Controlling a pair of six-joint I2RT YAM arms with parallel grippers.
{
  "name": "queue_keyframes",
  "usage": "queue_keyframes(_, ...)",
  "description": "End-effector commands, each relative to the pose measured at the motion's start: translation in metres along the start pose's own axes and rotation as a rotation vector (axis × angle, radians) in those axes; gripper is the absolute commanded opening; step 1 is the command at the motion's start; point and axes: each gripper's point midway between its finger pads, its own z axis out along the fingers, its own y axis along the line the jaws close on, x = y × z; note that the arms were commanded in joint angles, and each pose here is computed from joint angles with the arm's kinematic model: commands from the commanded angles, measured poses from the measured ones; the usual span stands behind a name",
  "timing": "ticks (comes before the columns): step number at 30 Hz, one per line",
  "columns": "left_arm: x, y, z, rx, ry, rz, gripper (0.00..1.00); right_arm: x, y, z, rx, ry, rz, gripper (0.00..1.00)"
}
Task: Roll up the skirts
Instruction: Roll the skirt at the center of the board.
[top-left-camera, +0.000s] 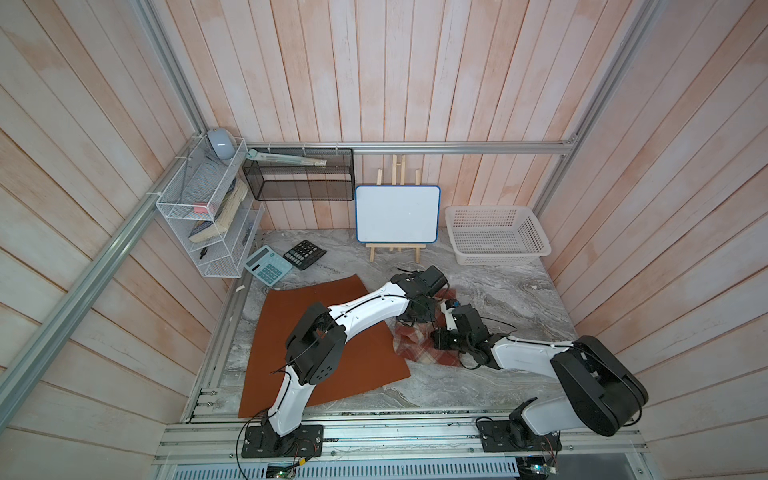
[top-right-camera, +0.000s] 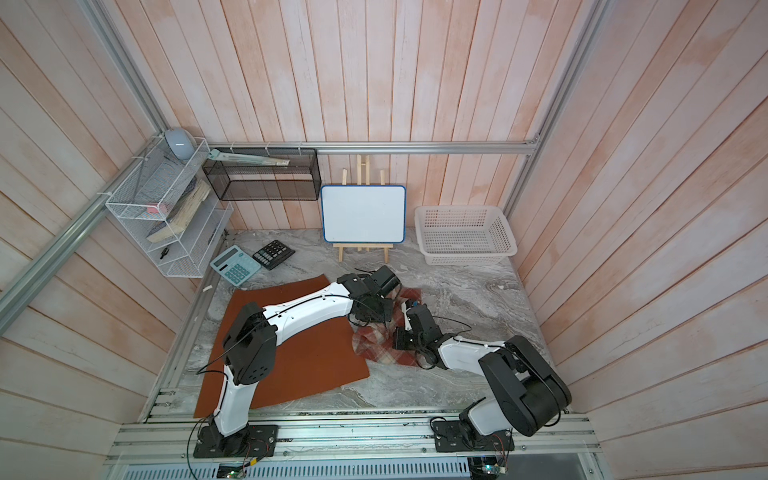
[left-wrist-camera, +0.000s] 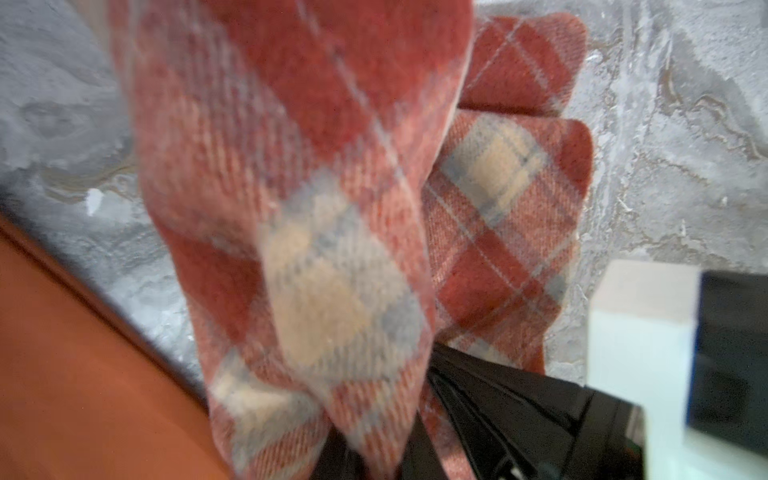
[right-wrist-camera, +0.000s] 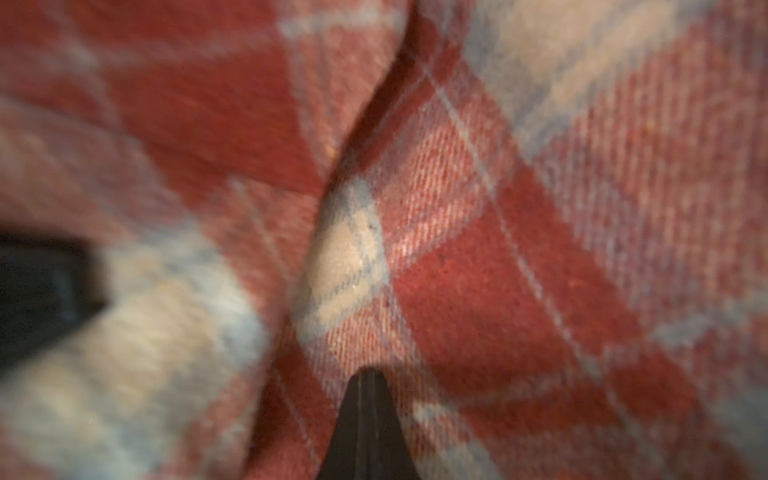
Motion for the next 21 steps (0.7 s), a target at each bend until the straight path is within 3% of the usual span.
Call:
queue_keyframes(1,-0.005,-0.025,0.005,0.096,-0.028,-0.012,0.19,0.017,-0.006,-0.003,0.015,0.058,0.024,0.00)
queue_keyframes(4,-0.010,-0.036,-0.001,0.149,-0.060,-0.019,0.25,0.013,-0.007,-0.008,0.029,0.039,0.029,0.00)
queue_keyframes(7,-0.013,-0.040,-0.005,0.176,-0.091,-0.020,0.31,0.008,-0.008,-0.014,0.054,0.033,0.023,0.06)
queue_keyframes(14,-0.005,-0.037,0.007,0.199,-0.087,-0.031,0.34,-0.021,0.007,-0.055,0.059,-0.069,0.016,0.18)
queue_keyframes(18,-0.006,-0.039,0.006,0.208,-0.091,-0.025,0.38,-0.033,0.004,-0.081,0.090,-0.159,0.015,0.16)
queue_keyframes(21,-0.005,-0.046,0.007,0.245,-0.080,-0.030,0.42,-0.028,-0.014,-0.082,0.122,-0.164,0.044,0.05)
